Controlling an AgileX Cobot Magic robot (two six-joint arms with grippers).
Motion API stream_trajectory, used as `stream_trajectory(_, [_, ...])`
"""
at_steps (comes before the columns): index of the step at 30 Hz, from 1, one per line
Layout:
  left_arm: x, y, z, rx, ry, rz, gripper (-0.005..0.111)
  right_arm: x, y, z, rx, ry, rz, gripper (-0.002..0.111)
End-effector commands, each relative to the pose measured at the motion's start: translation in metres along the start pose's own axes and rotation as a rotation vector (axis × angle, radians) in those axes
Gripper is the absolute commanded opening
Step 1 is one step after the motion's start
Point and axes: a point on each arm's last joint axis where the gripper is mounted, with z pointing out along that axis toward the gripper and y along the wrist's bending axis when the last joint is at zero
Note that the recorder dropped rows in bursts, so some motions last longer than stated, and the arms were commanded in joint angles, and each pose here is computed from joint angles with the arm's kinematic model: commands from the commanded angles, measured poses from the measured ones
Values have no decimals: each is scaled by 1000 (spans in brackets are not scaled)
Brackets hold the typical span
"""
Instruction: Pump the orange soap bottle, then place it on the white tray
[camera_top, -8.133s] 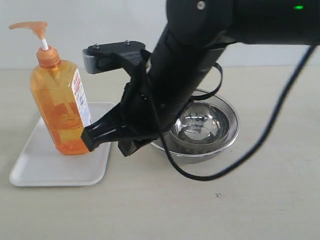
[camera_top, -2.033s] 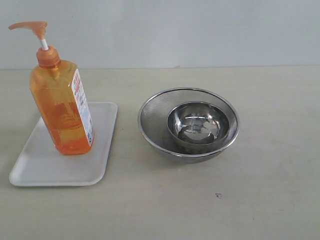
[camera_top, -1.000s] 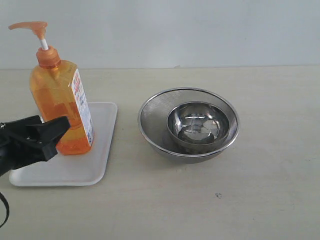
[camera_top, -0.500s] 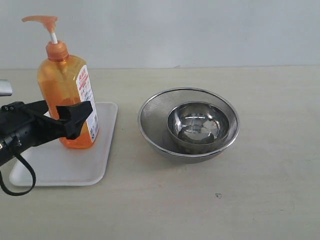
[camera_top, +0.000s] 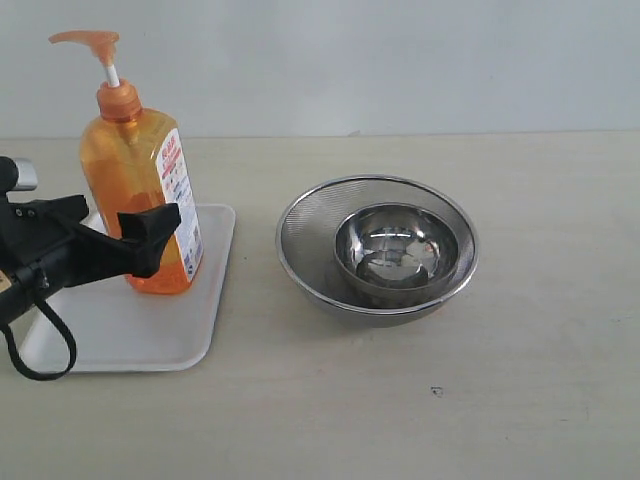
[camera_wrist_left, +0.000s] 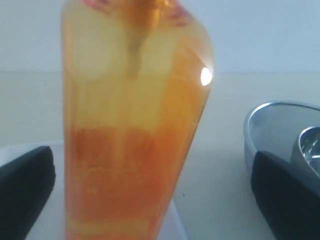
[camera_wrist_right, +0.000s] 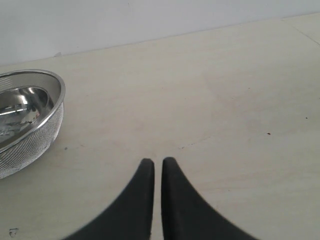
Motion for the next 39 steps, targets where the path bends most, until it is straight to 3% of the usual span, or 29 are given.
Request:
stream_trajectory(1, [-10,-1,4,-2,-71,3,110,-1,0,0,2,-9,2,1])
stream_trajectory(8, [-18,-1,17,0,-101,22,110,-1,0,0,2,-9,2,1])
stream_trajectory(23, [-5,3,53,-17,-60,18,106,-1,0,0,2,-9,0,1])
stream_trajectory(31, [-6,3,58,-17,-63,40,62,-1,0,0,1,-11,1,1])
stream_trajectory(37, [-6,3,58,-18,-63,64,4,-1,0,0,1,-11,1,1])
stream_trajectory(39, [-8,4,57,-28,-72,56,5,-1,0,0,1,-11,1,1])
